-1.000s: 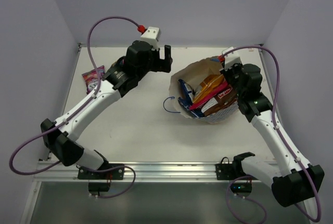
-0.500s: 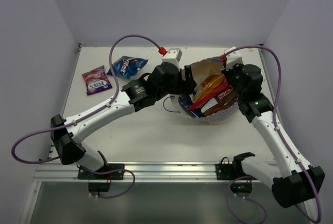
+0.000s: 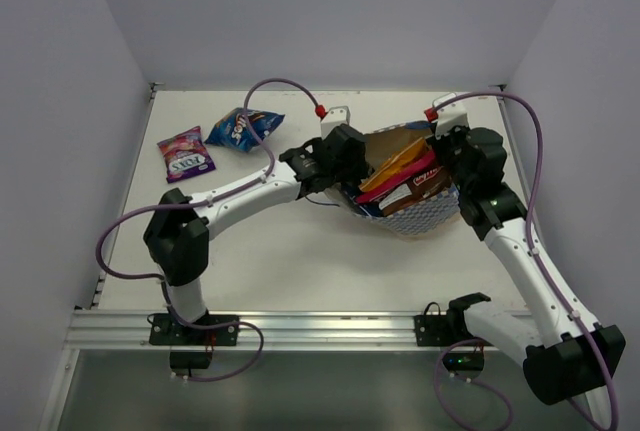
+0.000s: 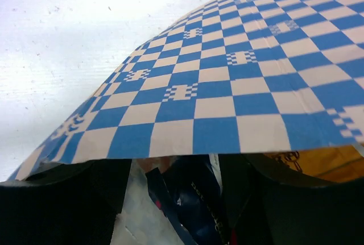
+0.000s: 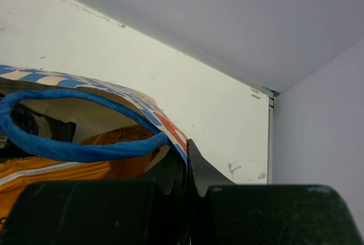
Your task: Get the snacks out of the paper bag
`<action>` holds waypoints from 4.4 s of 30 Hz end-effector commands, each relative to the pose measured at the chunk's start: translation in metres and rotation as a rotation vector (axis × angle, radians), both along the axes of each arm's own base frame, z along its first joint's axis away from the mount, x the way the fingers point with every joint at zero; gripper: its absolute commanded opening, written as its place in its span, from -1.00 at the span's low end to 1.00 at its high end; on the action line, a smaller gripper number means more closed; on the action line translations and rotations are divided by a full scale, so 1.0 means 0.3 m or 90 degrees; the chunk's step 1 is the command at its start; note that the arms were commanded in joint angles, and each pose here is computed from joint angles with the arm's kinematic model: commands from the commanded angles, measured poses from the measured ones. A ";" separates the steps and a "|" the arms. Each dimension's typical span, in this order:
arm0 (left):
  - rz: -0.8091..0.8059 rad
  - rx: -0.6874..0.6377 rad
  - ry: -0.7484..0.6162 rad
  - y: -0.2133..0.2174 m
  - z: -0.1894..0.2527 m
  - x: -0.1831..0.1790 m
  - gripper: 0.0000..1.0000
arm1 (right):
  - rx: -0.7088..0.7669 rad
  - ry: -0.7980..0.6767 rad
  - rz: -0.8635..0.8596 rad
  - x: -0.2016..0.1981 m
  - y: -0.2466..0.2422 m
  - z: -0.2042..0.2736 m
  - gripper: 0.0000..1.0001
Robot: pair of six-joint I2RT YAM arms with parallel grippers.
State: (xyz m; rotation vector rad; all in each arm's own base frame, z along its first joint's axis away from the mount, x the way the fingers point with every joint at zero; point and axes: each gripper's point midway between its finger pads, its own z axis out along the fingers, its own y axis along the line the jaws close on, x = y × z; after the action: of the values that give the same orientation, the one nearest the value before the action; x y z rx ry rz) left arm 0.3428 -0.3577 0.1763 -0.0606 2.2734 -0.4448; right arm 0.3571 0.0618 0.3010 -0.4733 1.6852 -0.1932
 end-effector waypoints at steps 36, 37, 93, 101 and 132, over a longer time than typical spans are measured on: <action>-0.008 -0.057 -0.258 0.439 0.882 -0.134 -1.00 | 0.000 -0.046 -0.062 0.013 -0.055 0.031 -1.00; 0.015 -0.029 -0.267 0.495 0.886 -0.125 -1.00 | 0.001 -0.045 -0.059 0.012 -0.052 0.030 -1.00; -0.571 -0.031 -0.329 -0.162 0.486 -0.189 0.86 | -0.014 -0.081 0.083 -0.032 0.056 0.160 -1.00; -0.532 -0.033 -0.294 -0.244 0.385 -0.100 0.65 | -0.009 -0.078 0.081 -0.037 0.055 0.146 -1.00; -0.385 -0.018 -0.414 0.020 0.824 -0.121 -1.00 | -0.023 -0.064 -0.001 -0.005 -0.015 0.091 -1.00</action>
State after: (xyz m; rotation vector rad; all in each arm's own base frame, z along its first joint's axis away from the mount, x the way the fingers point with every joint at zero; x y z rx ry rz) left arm 0.3190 -0.3978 0.2864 0.8193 1.8669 -0.7126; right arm 0.3503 0.0665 0.2945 -0.5690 1.6819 -0.1947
